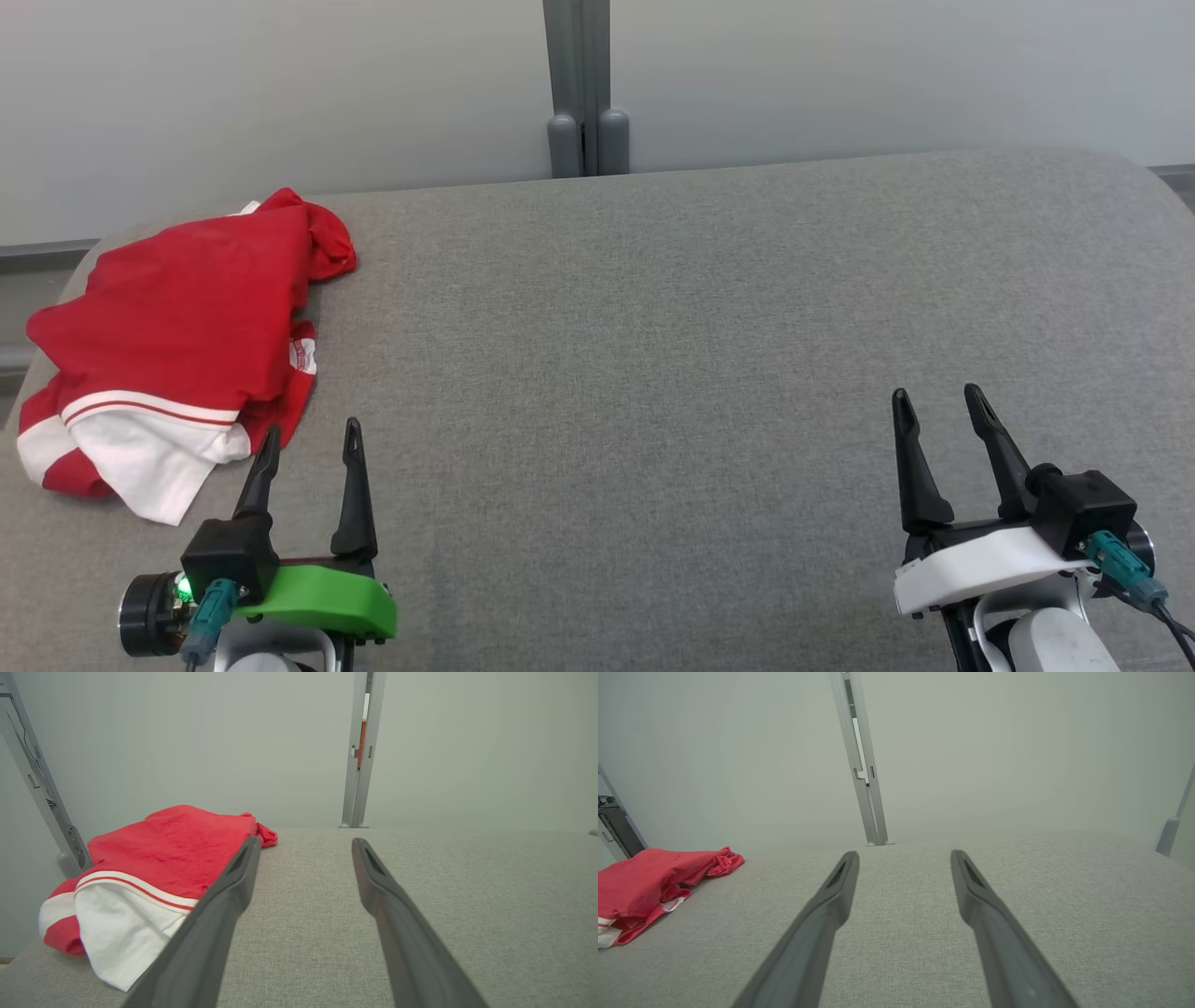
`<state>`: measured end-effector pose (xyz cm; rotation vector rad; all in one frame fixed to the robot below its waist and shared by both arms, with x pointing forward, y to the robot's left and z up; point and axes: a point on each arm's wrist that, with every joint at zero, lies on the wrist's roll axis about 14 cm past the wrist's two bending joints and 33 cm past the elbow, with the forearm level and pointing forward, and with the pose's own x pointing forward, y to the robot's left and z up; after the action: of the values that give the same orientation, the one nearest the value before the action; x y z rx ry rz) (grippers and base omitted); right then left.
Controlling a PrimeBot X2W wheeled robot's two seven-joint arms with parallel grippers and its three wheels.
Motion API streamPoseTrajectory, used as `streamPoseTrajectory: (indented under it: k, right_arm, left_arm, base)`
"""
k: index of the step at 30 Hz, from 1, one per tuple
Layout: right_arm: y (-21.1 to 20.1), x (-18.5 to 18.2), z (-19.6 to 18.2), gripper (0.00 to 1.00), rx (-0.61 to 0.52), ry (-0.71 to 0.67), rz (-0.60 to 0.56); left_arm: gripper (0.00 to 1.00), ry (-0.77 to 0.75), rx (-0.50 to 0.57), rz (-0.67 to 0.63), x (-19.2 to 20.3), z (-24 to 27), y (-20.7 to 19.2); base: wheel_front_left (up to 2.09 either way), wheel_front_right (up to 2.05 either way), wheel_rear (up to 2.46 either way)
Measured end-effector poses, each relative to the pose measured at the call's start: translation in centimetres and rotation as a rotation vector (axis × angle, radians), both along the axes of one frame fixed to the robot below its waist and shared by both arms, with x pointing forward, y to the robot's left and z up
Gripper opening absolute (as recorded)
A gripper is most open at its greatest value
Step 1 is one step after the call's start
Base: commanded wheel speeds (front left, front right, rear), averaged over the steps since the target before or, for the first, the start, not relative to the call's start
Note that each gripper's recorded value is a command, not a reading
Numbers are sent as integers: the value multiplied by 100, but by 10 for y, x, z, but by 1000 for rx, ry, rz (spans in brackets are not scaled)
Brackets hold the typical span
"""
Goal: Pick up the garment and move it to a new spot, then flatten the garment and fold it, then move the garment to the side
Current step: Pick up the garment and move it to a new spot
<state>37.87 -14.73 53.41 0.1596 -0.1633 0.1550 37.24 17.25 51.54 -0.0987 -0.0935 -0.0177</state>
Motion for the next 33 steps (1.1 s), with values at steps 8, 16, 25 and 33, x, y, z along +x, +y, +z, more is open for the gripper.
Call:
streamPoseTrajectory:
  k: [8,16,25,33]
  right_arm:
    - [16,6,-2,100,0,5,46]
    - [41,14,-5,100,3,13,117]
    - [73,24,-9,100,6,24,208]
    - [104,30,-13,100,10,36,292]
  left_arm:
    - [100,4,5,63,-7,-1,22]
    - [100,7,17,145,-20,-2,49]
    - [100,12,20,251,-41,-3,80]
    - [100,13,26,343,-63,-3,107]
  base:
    - [0,0,0]
    - [0,0,0]
    - [0,0,0]
    - [0,0,0]
